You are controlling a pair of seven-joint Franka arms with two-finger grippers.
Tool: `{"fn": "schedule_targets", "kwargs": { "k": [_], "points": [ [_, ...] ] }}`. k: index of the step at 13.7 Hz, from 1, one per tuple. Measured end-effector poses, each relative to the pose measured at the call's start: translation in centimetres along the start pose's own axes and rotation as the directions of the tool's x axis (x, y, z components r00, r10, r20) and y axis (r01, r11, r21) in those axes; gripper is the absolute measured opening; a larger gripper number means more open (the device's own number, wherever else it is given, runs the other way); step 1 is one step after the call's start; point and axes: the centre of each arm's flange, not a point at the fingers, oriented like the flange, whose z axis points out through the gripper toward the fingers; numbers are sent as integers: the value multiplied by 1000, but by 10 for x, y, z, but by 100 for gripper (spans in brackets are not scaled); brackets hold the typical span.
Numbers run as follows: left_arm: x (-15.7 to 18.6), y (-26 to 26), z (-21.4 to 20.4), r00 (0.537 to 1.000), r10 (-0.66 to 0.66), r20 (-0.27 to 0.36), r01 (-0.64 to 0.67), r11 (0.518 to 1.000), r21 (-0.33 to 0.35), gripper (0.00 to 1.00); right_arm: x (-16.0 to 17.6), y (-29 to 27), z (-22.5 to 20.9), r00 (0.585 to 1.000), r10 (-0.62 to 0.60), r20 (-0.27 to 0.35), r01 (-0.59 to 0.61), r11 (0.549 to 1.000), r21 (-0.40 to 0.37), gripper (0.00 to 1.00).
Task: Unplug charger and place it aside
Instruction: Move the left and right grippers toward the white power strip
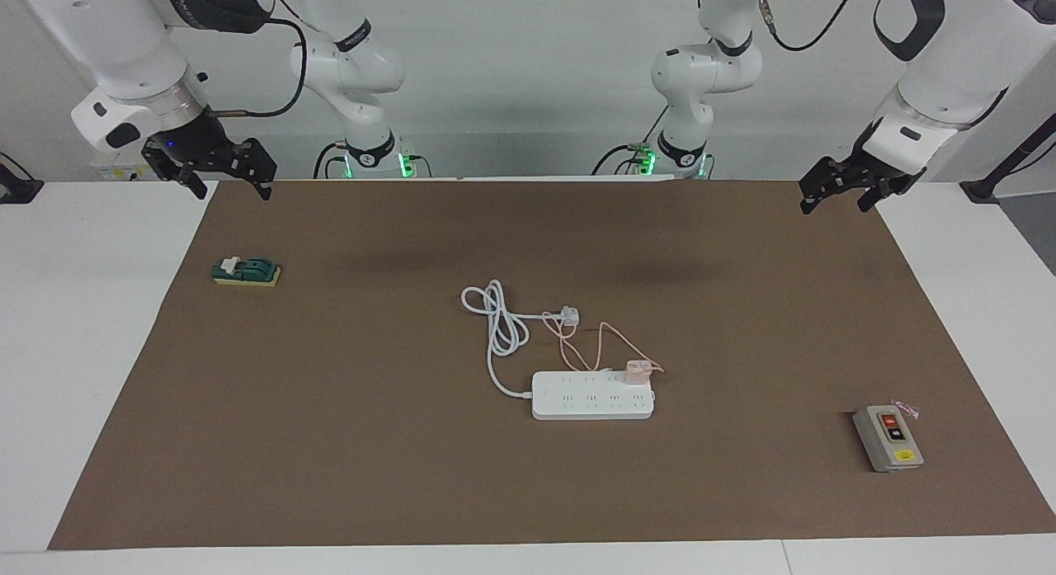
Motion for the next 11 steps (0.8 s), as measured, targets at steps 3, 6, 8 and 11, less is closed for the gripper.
{"fn": "schedule_targets", "kwargs": {
  "k": [3,6,8,11],
  "points": [
    [0,1,0,1000,1,0,-1,1000,0,100,0,0,0,1000,0,0,0,1000,0,100],
    [3,4,0,1000,6,-17,-6,1000,-1,100,0,0,0,1000,0,0,0,1000,0,100],
    [13,10,9,999,16,-42,-16,1000,-14,100,0,0,0,1000,0,0,0,1000,0,100],
    [44,16,38,996,17,-83,-19,1000,-23,100,0,6,0,1000,11,0,-11,1000,1,100]
  ]
}}
